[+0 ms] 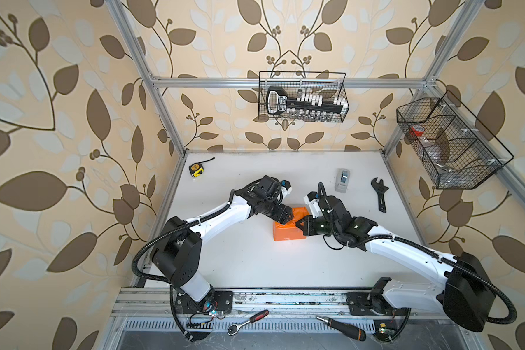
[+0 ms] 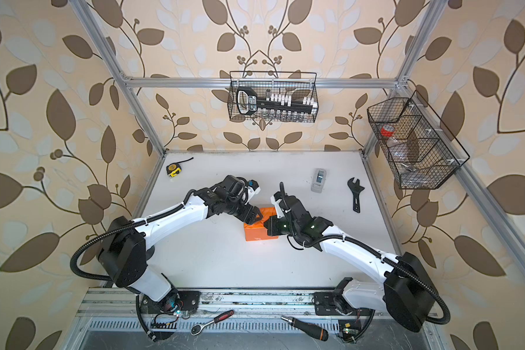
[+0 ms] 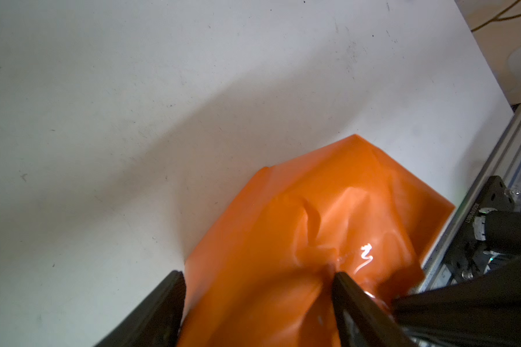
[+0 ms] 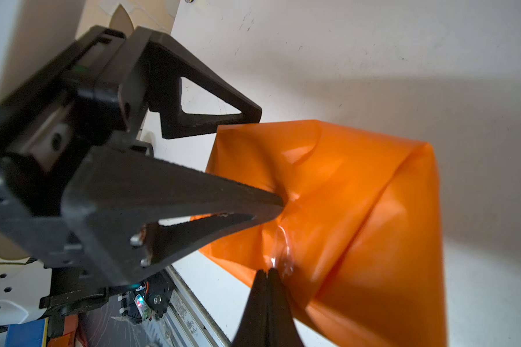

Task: Wrap a gift box in wrapping paper
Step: Stick the wrapping paper to the gift box.

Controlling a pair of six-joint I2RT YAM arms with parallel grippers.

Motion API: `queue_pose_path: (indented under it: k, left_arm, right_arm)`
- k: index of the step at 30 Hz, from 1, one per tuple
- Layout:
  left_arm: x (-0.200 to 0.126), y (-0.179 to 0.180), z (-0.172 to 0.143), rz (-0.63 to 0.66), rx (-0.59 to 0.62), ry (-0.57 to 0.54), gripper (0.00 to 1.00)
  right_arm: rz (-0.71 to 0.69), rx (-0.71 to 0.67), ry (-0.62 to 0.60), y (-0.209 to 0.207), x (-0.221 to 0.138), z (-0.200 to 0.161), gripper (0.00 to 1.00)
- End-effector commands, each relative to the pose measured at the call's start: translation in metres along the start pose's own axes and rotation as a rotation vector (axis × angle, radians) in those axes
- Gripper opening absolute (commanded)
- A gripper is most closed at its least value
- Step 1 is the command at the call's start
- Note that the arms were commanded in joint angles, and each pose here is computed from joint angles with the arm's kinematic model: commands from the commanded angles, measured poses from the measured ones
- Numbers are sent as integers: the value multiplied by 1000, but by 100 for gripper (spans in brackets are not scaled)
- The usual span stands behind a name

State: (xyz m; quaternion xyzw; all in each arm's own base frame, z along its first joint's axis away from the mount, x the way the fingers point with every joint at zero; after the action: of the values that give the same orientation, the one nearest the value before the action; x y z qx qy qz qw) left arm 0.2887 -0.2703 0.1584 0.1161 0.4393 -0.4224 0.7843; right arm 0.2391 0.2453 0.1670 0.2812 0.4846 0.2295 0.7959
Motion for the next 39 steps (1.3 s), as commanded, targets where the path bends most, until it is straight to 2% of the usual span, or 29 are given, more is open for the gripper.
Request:
queue_pose_path:
  k: [1, 12, 24, 33, 39]
  left_arm:
    - [16, -3, -44, 8, 5, 187, 78]
    - [16, -4, -43, 5, 7, 187, 78]
    - [17, -5, -46, 6, 7, 193, 78]
    - [17, -5, -46, 6, 8, 193, 78]
    - [16, -5, -43, 12, 13, 187, 78]
  right_arm:
    - [-44, 11, 49, -13, 5, -16, 0]
    - [-42, 20, 25, -17, -5, -25, 0]
    - [-58, 83, -21, -30, 11, -12, 0]
    - [38, 163, -57, -19, 11, -4, 0]
    - [19, 174, -55, -26, 3, -10, 0]
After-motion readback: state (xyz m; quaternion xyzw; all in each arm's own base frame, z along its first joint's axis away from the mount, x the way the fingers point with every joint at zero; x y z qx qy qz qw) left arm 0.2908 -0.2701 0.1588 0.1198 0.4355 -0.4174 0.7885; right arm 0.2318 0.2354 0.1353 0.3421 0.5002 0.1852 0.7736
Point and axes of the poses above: each gripper's point midway between its finger pads, its own x axis out along the fingers, its own y axis along the line the jaws close on, z = x × y, the point moved 3 cm from there along -x, back along the fingers, and after that the axes turned 13 degrees about x, right-handed, at the moved point
